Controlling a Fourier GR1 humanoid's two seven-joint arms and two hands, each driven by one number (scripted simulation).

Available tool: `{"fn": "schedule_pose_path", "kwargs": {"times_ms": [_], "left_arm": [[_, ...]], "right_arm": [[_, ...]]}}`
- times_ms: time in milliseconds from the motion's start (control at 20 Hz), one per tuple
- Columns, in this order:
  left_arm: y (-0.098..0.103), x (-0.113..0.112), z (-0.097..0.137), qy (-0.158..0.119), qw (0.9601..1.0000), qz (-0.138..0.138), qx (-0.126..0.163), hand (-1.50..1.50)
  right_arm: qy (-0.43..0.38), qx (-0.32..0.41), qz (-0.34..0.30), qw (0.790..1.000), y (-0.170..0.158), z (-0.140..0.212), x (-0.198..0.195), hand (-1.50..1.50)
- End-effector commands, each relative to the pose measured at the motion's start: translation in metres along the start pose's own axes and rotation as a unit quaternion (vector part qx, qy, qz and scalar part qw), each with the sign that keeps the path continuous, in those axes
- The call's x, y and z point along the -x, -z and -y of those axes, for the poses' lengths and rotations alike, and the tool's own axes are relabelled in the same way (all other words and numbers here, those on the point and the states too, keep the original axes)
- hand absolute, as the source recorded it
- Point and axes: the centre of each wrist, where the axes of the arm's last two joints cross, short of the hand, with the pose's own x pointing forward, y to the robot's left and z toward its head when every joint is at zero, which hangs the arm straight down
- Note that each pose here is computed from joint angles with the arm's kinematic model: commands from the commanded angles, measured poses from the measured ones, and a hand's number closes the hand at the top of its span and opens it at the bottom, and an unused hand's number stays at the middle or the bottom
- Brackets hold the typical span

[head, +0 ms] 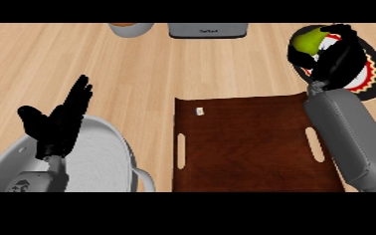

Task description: Pick the pear from the tray and place it in the plate

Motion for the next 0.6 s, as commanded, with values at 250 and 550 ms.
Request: {"fn": "schedule_pose_path", "kwargs": {"times_ms": [250, 550], "left_arm": [[-0.013, 0.041, 0.036, -0.029, 0.9938, -0.095, 0.05, 0.0], [-0.011, 0.046, 0.032, -0.026, 0.9931, -0.099, 0.059, 0.0]], "right_arm": [[-0.009, 0.074, -0.028, 0.997, 0.058, 0.023, 0.059, 1.5], [-0.008, 0.079, -0.04, 0.996, 0.081, 0.032, 0.073, 1.5]]}}
